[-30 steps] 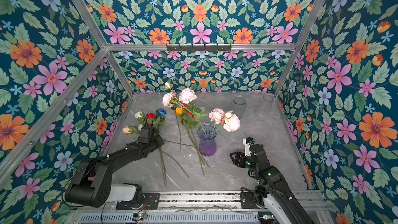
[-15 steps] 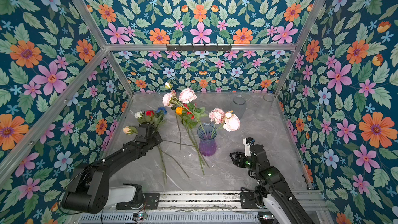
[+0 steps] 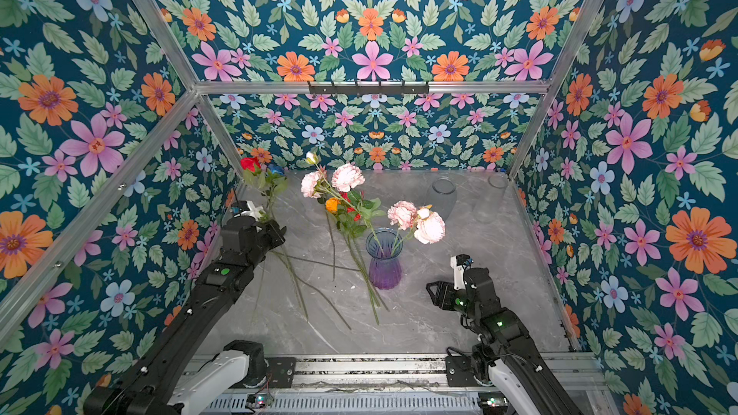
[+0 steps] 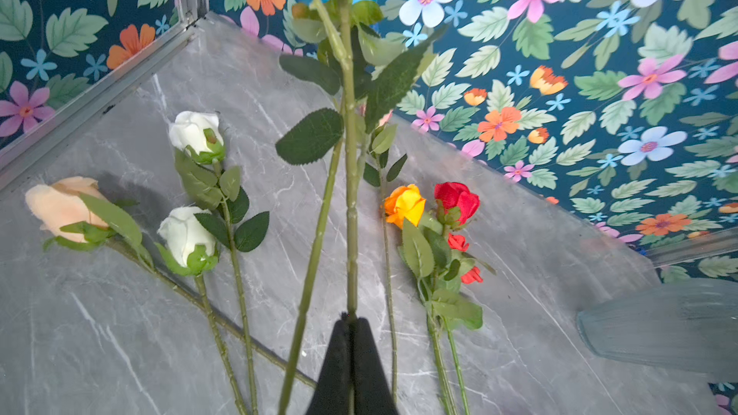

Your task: Arrange the flowers into the vase

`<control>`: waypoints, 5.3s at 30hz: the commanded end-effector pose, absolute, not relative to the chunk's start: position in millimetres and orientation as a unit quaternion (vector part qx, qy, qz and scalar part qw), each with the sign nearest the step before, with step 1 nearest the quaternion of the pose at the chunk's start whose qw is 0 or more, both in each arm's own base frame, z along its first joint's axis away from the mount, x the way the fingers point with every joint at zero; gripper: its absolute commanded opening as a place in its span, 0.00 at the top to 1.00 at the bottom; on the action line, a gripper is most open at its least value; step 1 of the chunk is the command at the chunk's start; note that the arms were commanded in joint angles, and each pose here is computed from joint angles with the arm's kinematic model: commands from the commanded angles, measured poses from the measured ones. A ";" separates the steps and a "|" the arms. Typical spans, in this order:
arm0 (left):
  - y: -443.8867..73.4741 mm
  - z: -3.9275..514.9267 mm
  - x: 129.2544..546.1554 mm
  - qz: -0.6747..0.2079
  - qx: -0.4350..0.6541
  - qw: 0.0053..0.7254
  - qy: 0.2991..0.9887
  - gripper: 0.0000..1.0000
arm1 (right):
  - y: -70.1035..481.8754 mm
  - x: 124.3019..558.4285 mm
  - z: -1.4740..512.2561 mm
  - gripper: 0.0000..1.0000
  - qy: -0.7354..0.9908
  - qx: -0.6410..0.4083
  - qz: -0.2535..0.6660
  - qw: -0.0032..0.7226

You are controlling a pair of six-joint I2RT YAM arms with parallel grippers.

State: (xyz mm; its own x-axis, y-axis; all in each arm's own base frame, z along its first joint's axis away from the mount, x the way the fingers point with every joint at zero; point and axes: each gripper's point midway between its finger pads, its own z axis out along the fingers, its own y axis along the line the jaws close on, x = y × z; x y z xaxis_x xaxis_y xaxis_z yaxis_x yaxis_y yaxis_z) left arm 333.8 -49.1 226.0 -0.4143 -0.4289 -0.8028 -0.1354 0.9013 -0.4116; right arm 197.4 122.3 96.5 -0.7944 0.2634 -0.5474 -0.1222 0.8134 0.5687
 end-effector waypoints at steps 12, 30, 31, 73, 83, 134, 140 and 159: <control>-69.7 195.3 340.9 -0.139 -0.128 0.449 0.874 1.00 | 122.2 198.7 101.9 0.38 0.892 0.039 0.307 0.330; -88.1 269.4 326.6 -0.252 -0.082 0.557 0.787 1.00 | 122.9 198.4 102.9 0.38 0.890 0.037 0.309 0.332; -89.1 285.6 322.9 -0.262 -0.074 0.578 0.769 1.00 | 122.9 198.5 103.1 0.38 0.890 0.037 0.309 0.333; -322.9 469.9 231.6 -0.539 0.251 0.692 0.410 1.00 | 121.8 199.3 101.1 0.38 0.893 0.040 0.304 0.330; -328.6 427.2 251.5 -0.525 0.227 0.675 0.466 1.00 | 122.0 199.2 101.2 0.38 0.893 0.039 0.304 0.329; -46.4 90.6 340.4 -0.045 -0.244 0.410 0.878 0.61 | 121.4 200.4 98.6 0.38 0.896 0.043 0.300 0.323; -25.4 94.3 368.0 0.043 -0.224 0.437 0.870 0.59 | 122.8 200.8 98.5 0.38 0.897 0.041 0.302 0.321; -20.8 46.4 427.8 -0.044 -0.197 0.384 0.901 0.71 | 122.8 201.3 98.3 0.38 0.897 0.040 0.301 0.320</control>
State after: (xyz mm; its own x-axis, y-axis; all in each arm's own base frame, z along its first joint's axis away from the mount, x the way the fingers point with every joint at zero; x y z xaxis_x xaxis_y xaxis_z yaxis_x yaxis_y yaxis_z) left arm 418.9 -9.9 42.9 -0.6252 -0.3871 -0.6777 -0.3767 0.9102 -0.1723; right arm 196.9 122.1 91.2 -0.8059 0.2583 -0.5327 -0.1097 0.8191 0.5631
